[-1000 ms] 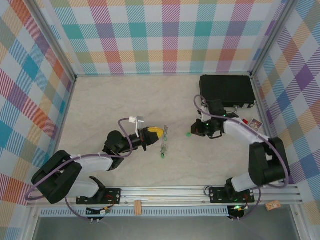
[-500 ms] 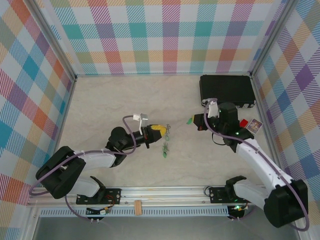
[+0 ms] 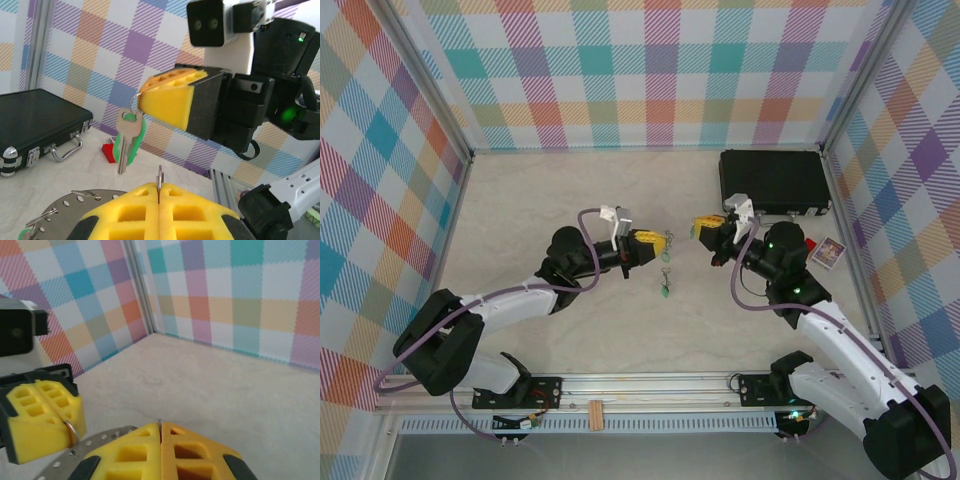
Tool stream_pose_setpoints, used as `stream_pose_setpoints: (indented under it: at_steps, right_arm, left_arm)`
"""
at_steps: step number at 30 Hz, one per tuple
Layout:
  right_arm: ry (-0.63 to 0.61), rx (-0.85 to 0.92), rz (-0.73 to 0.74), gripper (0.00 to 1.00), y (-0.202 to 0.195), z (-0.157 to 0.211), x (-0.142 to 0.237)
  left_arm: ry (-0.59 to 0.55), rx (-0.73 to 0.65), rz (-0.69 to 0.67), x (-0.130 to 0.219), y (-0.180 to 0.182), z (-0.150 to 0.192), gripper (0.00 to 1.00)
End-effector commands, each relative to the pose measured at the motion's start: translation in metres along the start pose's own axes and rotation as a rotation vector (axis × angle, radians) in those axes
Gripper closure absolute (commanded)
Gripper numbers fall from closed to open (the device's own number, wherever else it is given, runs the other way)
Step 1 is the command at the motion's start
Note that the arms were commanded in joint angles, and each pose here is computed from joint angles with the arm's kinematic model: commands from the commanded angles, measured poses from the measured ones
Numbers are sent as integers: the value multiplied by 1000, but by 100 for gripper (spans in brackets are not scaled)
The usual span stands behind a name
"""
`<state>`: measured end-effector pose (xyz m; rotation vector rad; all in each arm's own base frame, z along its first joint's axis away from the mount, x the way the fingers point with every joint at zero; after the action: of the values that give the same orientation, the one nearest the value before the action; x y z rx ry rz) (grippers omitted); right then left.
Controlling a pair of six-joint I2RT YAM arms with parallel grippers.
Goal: Put the keys on the keyring
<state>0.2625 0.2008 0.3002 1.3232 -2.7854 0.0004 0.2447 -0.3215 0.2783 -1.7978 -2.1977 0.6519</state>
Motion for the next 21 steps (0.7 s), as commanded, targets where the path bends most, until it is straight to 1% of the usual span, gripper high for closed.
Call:
stream_pose_setpoints:
  at_steps: [1,5,8,13,15,17,21]
  right_arm:
    - [-110,97,-107,100,20,-27,2]
    - [-92,81,-175,100,29,-31,2]
    - [-101,81,-192,100,32,-32,2]
    - [-130,142,-263,100,45,-30,7]
    - [-98,155,-285,100,47,-26,6]
    - [-62,170,-340,100,53,-21,4]
    - [-55,201,-391,100,61,-19,-1]
  left_arm:
    - [14,-81,64,-3,-24,-15,100]
    - [3,-116,84,1,-35,-24,100]
    - [-3,-134,101,2,-42,-28,100]
    - [-32,-159,89,7,-43,-32,100]
    - [-35,-166,80,9,-43,-30,100]
    - [-39,-167,75,12,-43,-29,100]
    - [-50,-187,53,17,-43,-27,100]
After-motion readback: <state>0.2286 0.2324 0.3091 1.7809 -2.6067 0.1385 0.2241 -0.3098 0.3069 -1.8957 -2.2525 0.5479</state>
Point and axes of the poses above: each hand's point on the last joint's axis, 136 mm out from that joint toward the fingers, its own x axis back along the fingers, its own y axis along the line the jaws close on, z = x × y, the point moved 1 cm from there along x, back along the fingers, and after that the axes turned 9 degrees about x, right-handed, at the moved point
